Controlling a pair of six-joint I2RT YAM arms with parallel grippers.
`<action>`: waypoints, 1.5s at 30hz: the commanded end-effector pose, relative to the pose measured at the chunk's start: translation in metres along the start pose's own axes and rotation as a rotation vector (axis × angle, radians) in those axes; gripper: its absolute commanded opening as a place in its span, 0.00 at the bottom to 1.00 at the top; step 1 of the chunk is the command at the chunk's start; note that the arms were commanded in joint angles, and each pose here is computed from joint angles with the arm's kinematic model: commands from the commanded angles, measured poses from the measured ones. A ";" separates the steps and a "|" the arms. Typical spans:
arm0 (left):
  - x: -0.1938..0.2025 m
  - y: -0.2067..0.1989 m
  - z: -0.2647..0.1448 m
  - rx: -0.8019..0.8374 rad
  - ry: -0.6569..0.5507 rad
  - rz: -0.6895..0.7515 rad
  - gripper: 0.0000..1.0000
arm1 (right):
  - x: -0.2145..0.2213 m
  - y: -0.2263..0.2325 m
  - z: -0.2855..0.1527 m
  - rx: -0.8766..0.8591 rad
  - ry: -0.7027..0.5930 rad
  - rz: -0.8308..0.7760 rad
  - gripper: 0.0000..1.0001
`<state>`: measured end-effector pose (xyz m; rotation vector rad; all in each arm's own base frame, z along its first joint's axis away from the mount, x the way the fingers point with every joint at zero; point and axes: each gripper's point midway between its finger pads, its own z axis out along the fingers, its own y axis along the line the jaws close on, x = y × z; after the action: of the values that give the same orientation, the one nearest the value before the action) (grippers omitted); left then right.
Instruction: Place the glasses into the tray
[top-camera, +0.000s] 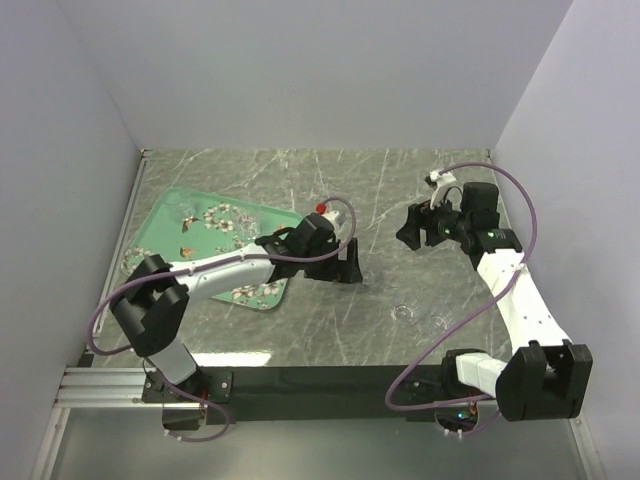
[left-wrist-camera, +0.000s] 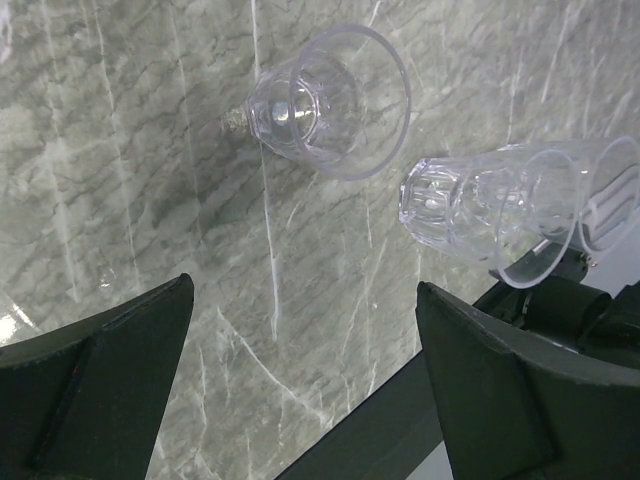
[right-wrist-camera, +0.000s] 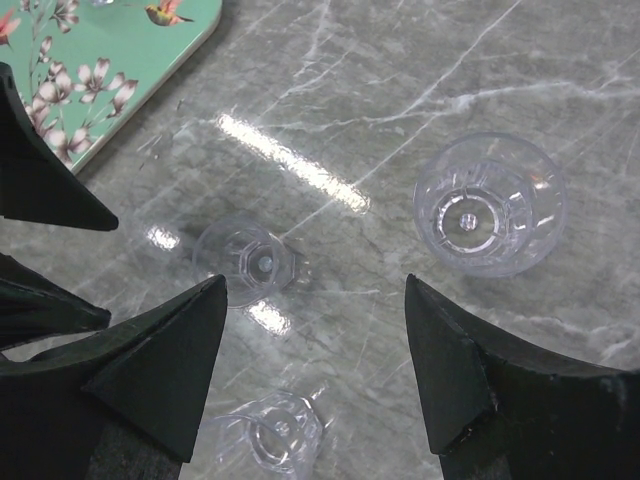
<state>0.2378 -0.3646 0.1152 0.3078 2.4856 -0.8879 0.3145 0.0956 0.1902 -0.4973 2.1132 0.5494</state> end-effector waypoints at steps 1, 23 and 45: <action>-0.009 -0.012 0.002 0.001 -0.016 0.041 0.99 | -0.009 0.002 -0.005 -0.005 -0.050 -0.010 0.78; -0.027 -0.014 0.042 -0.114 0.019 -0.038 0.95 | -0.002 0.003 -0.006 -0.010 -0.046 -0.001 0.78; -0.037 0.025 0.068 -0.341 0.069 -0.034 0.00 | -0.003 0.005 -0.009 -0.009 -0.054 -0.003 0.78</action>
<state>0.2960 -0.3933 0.0681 0.1687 2.6801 -0.4919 0.3057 0.0957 0.1879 -0.4811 2.1074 0.5739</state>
